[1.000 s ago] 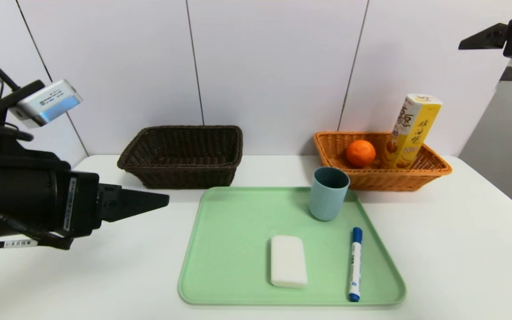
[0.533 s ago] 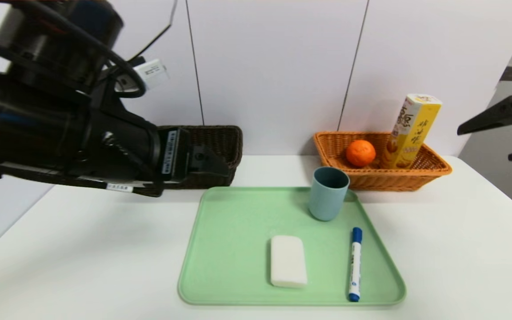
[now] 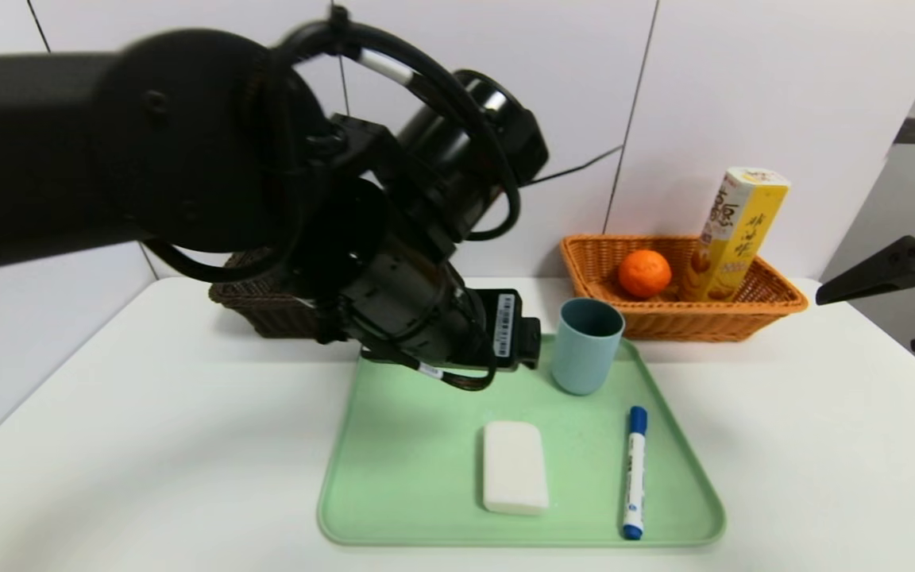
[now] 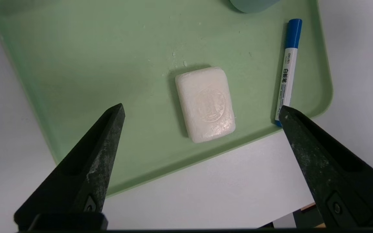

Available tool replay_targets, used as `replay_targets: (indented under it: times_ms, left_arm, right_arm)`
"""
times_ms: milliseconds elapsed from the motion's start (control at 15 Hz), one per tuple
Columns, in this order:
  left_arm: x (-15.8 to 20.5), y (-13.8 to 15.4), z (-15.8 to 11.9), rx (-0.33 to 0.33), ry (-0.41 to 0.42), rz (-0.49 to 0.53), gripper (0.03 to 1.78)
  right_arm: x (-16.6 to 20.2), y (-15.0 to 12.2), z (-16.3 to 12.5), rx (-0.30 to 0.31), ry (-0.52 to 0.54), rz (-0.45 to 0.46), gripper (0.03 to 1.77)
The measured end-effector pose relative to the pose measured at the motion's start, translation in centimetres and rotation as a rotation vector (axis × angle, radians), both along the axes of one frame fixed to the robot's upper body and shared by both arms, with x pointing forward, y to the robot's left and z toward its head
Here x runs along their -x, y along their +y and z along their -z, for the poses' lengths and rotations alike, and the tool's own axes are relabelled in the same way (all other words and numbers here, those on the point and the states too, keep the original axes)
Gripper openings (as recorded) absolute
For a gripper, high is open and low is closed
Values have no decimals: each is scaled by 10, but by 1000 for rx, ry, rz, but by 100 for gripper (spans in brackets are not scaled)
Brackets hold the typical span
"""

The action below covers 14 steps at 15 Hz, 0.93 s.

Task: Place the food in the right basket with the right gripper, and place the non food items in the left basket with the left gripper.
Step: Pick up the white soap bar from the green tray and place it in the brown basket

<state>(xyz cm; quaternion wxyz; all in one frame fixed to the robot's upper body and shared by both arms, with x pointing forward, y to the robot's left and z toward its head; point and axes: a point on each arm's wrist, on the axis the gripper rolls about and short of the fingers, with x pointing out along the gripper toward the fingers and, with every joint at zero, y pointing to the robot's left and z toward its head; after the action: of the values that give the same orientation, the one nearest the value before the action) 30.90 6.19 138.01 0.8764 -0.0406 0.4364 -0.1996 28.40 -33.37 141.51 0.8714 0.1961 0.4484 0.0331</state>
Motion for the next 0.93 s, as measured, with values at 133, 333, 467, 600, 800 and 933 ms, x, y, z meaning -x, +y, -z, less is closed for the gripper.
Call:
replay_targets:
  times_ms: [133,333,467,600,800,933]
  left_arm:
    - [1,-21,16,-55,30,18,169]
    - [2,-40,41,-128,85,39,169]
    - [2,-44,52,-175,116,42,169]
    - [2,-47,61,-195,149,21,169]
    - [-1,-52,71,-195,174,-10,169]
    - [-3,-55,76,-193,178,-15,169]
  right_arm:
    - [0,0,4,-10,20,14,169]
    - [0,-1,11,-22,53,31,169]
    - [1,-2,17,-24,77,34,170]
    - [2,-2,24,-25,104,36,170]
    - [1,-2,31,-22,83,38,170]
    - [1,-3,37,-21,69,39,170]
